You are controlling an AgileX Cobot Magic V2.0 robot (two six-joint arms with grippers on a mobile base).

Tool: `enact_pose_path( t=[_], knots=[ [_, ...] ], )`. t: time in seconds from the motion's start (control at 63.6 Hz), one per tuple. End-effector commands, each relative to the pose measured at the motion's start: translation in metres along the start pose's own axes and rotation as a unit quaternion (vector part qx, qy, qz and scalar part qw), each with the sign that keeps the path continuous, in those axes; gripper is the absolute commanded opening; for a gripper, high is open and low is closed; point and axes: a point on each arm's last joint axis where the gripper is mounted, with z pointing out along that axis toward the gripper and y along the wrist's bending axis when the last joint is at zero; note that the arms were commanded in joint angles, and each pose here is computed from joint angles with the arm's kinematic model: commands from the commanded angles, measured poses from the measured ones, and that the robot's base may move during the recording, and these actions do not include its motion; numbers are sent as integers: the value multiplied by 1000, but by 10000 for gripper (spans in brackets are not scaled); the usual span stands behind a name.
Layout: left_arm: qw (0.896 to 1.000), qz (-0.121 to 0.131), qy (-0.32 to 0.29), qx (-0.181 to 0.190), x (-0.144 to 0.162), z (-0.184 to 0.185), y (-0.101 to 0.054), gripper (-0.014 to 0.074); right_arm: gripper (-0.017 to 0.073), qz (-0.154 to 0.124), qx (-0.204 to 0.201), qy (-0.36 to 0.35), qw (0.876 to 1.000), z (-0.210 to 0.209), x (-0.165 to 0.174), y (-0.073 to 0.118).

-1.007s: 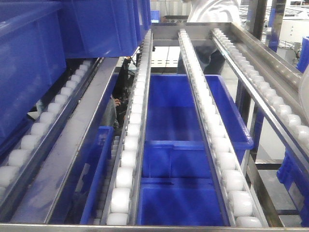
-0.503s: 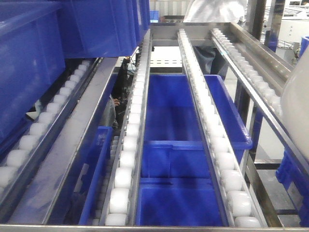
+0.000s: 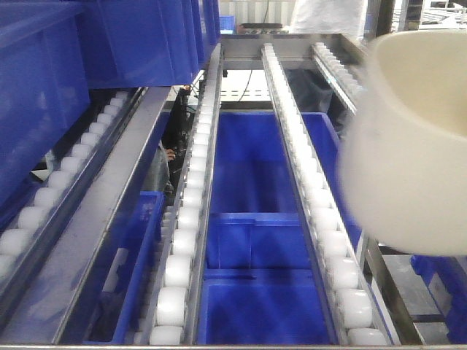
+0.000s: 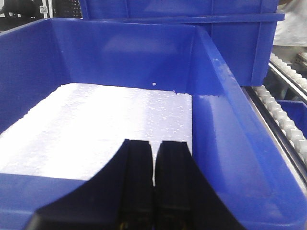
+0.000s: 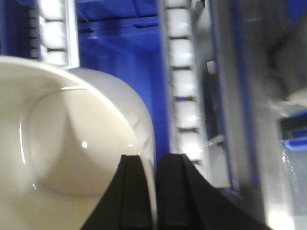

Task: Move white bin to right shelf second layer
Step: 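Lower the held white bin onto the roller-track shelf with the right gripper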

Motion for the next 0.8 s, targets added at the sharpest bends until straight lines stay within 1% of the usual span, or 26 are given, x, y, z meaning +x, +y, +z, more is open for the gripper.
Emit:
enact_pose_path(
  t=[0.0, 0.063, 0.126, 0.157, 0.252, 0.378, 0.551, 0.676, 0.787],
  knots=[
    [999, -5, -35, -2, 1, -1, 1, 85, 57, 2, -20, -47, 999, -7, -13, 23],
    [999, -5, -35, -2, 1, -1, 1, 85, 57, -6, -17, -35, 999, -2, -10, 39],
    [999, -5, -35, -2, 1, -1, 1, 85, 57, -15, -23, -25, 999, 0, -7, 55],
    [999, -5, -35, -2, 1, -1, 1, 85, 57, -25, -24, -17, 999, 4, -4, 65],
    [999, -5, -35, -2, 1, -1, 1, 85, 57, -44, -34, -6, 998, 10, -3, 88],
    [999, -5, -35, -2, 1, -1, 1, 85, 57, -61, -43, 2, 997, 18, -2, 108],
    [999, -5, -35, -2, 1, -1, 1, 85, 58, -66, -43, 13, 997, 33, 1, 120],
    [999, -5, -35, -2, 1, -1, 1, 85, 59, -69, -44, 17, 996, 39, 3, 123],
    [999, -5, -35, -2, 1, -1, 1, 85, 60, -72, -36, 25, 996, 45, 7, 124]
  ],
)
